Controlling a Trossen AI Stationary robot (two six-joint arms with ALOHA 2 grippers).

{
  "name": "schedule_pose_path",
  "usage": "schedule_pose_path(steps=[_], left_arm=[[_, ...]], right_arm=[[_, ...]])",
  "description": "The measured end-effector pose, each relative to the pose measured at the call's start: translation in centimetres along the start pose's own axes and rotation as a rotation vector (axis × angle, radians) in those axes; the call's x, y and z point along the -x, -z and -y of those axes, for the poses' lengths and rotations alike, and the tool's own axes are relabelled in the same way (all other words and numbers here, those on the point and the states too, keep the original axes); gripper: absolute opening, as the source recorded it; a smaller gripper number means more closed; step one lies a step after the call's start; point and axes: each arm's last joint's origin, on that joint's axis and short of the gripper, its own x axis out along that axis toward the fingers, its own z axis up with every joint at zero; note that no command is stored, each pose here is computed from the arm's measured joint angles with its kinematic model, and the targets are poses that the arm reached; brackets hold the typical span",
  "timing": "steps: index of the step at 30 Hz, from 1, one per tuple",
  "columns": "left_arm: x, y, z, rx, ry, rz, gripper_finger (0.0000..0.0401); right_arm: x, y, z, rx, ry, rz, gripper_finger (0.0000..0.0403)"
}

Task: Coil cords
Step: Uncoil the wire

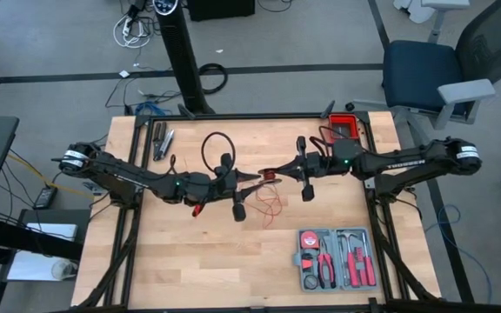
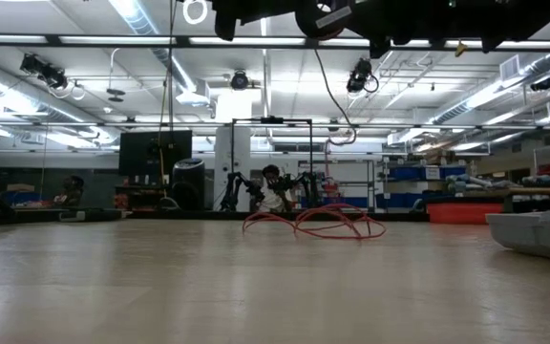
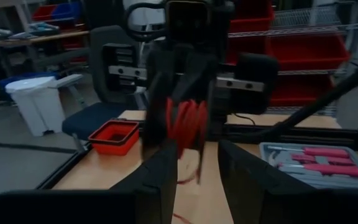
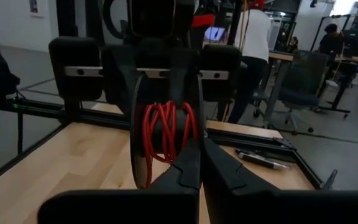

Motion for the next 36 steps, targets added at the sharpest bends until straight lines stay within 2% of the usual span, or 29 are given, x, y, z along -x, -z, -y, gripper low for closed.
schedule_pose_path(steps=[2, 6, 8, 14, 18, 20, 23, 30, 36], left_arm=[[0.0, 0.0, -0.1, 0.006, -0.02, -0.001, 0.0098], [-0.1, 0.2, 0.0, 0.005, -0.015, -0.006, 0.0017], [-0.1, 0.2, 0.1, 0.004, -0.016, -0.005, 0.0008], [0.3, -0.2, -0.1, -0.023, -0.045, -0.005, 0.0002], [1.2, -1.2, -0.5, -0.052, -0.073, 0.0, 0.0001], [1.6, -1.7, -0.6, -0.066, -0.07, 0.016, 0.0001], [2.1, -2.6, -0.6, -0.077, -0.065, 0.066, 0.0001], [2.2, -3.3, -0.7, -0.108, -0.072, 0.124, 0.0], [2.2, -3.8, -0.7, -0.129, -0.079, 0.175, 0.0]], right_arm=[[-0.2, 0.1, 0.0, 0.001, 0.003, 0.004, 0.0002], [-0.4, 0.2, 0.0, -0.008, 0.007, 0.01, 0.001], [-0.4, 0.1, -0.1, -0.015, 0.003, 0.019, 0.0019], [1.5, -1.1, 0.0, -0.046, 0.011, 0.004, 0.0053], [4.1, -2.4, 0.2, -0.056, 0.108, -0.026, 0.0067], [5.3, -2.4, 0.2, -0.085, 0.153, -0.072, 0.0068], [5.9, -1.8, 0.0, -0.123, 0.137, -0.156, 0.0068], [3.7, -0.3, -0.3, -0.282, 0.088, -0.203, 0.0069], [0.8, 2.2, -0.7, -0.311, 0.107, -0.283, 0.0073]])
